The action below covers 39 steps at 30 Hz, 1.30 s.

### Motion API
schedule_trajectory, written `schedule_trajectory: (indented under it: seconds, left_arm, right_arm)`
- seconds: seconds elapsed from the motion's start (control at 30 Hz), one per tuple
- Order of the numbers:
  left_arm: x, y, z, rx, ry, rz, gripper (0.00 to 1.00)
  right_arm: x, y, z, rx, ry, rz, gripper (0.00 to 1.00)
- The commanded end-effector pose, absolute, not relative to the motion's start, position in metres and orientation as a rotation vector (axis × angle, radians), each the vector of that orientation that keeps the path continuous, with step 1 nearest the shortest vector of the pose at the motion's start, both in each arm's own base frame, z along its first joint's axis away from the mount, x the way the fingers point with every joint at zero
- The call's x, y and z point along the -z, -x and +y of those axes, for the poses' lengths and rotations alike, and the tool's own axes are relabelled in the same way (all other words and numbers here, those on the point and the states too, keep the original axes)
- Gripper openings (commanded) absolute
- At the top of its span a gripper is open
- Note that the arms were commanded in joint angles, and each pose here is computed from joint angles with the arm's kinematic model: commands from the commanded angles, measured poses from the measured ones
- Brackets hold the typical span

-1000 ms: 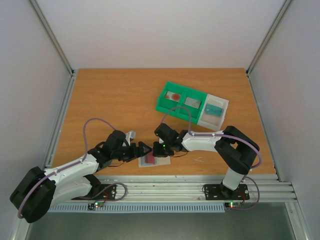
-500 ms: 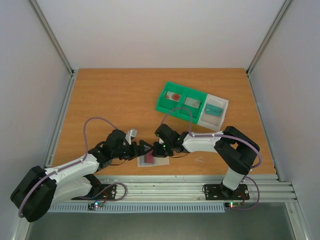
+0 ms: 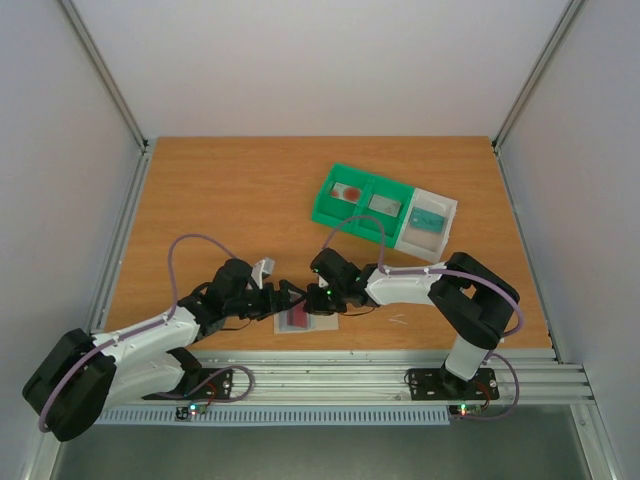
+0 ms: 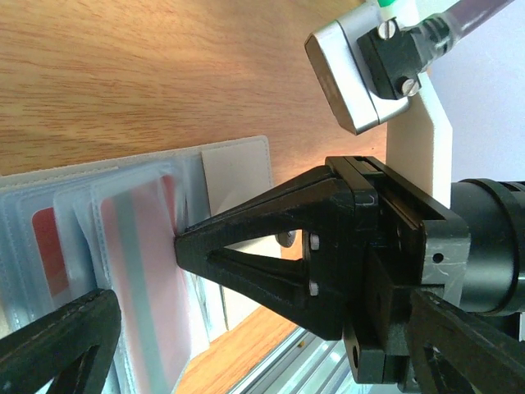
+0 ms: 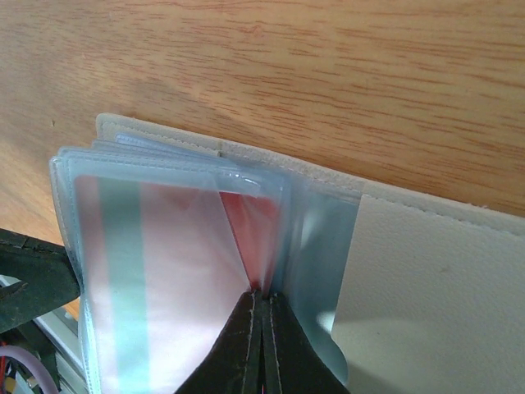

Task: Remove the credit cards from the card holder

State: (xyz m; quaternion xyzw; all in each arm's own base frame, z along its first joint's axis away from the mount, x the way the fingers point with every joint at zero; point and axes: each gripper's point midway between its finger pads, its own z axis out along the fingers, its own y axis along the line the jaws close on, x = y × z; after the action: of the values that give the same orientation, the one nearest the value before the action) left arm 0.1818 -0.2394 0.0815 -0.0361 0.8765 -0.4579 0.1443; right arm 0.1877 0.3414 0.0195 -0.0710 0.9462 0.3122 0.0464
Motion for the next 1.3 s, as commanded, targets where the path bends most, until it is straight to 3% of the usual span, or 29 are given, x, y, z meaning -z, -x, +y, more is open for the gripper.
schedule_trajectory:
  seconds: [0.0,0.8,1.1,1.27]
  left_arm:
    - [-0.09,-0.186,-0.245,1.363,0.08,2.48,0.95]
    - [-0.108,-0.181,-0.252,1.475,0.079,2.433,0.95]
    - [-0.083,-0.184,-0.221,1.158,0.149,2.559,0.96]
    - [-0.081,-0.182,-0.217,1.153,0.161,2.56,0.97]
  right_arm:
    - [-0.007,-0.179,0.335,-0.92,0.206,2.924,0.03]
    - [-0.014,-0.181,0.346,-1.066,0.179,2.847,0.09]
    - [-0.007,-0.18,0.341,-1.015,0.177,2.874,0.07]
    - [0.0,-0.178,0.334,-0.968,0.168,2.891,0.04]
